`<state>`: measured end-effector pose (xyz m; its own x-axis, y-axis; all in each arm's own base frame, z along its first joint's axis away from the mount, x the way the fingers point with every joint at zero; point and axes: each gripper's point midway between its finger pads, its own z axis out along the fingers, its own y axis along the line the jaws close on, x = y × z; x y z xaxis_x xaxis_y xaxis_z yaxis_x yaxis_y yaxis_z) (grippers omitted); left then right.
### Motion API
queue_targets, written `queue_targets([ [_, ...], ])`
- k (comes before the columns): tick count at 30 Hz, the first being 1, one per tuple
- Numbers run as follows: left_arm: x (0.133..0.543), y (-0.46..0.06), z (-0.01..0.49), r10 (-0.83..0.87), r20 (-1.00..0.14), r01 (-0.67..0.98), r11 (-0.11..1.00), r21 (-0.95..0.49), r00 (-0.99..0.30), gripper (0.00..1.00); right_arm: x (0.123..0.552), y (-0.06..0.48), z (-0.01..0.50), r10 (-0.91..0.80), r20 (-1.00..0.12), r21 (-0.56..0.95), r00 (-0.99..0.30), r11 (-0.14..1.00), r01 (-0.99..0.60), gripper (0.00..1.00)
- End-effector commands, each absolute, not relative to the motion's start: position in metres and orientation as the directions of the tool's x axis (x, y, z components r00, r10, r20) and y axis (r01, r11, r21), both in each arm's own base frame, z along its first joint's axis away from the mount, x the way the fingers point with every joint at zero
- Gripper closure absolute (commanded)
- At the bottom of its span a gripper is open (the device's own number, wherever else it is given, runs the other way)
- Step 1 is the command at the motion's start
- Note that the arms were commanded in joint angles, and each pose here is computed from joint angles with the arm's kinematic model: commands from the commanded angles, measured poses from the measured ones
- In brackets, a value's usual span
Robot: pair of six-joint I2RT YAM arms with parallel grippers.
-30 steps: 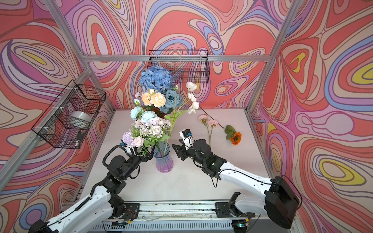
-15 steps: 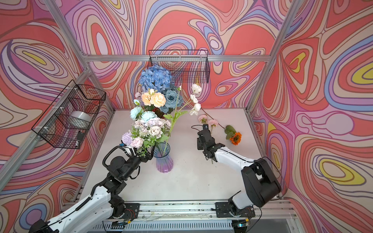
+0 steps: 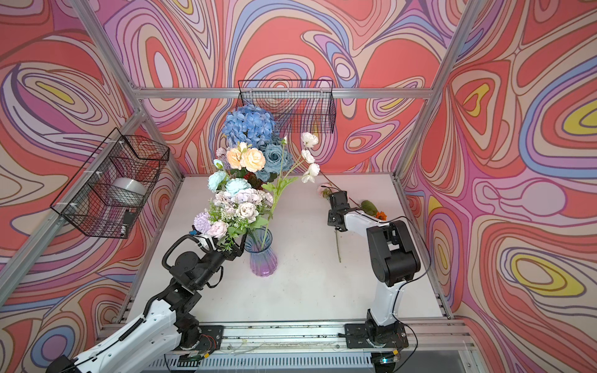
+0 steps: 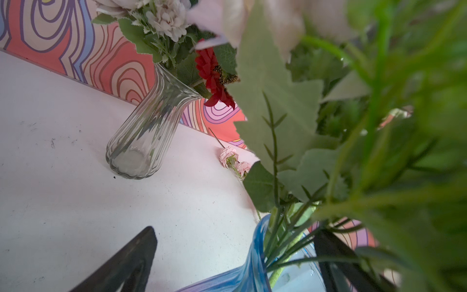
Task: Arrange flowers in a vase
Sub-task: Pick up the flower from the top-right of the table.
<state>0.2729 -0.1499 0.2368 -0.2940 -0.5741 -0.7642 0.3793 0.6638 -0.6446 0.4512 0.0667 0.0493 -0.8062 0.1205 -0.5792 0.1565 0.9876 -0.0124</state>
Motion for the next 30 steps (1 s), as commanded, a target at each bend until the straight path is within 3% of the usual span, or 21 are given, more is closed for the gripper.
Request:
queue_targets([
  [1, 0.272, -0.146, 0.238, -0.585, -0.763, 0.371, 0.667, -0.646, -0.275, 0.0, 0.458, 0.073, 0.043, 0.156, -0.552, 0.05, -0.819, 0.987, 0.154, 0.49],
  [11, 0.273, -0.148, 0.238, -0.583, -0.763, 0.375, 0.665, -0.645, -0.28, 0.0, 0.455, 0.083, 0.017, 0.163, -0.486, 0.085, -0.859, 0.987, 0.139, 0.55],
  [22, 0.275, -0.148, 0.239, -0.583, -0.762, 0.373, 0.666, -0.646, -0.28, 0.0, 0.457, 0.082, 0.016, 0.162, -0.483, 0.076, -0.86, 0.987, 0.144, 0.91],
  [26, 0.275, -0.149, 0.24, -0.581, -0.763, 0.375, 0.665, -0.645, -0.282, 0.0, 0.457, 0.082, 0.019, 0.157, -0.486, 0.072, -0.86, 0.988, 0.139, 1.0],
  [30, 0.276, -0.15, 0.239, -0.581, -0.762, 0.376, 0.664, -0.647, -0.285, 0.0, 0.456, 0.081, 0.021, 0.149, -0.489, 0.065, -0.86, 0.989, 0.134, 1.0],
])
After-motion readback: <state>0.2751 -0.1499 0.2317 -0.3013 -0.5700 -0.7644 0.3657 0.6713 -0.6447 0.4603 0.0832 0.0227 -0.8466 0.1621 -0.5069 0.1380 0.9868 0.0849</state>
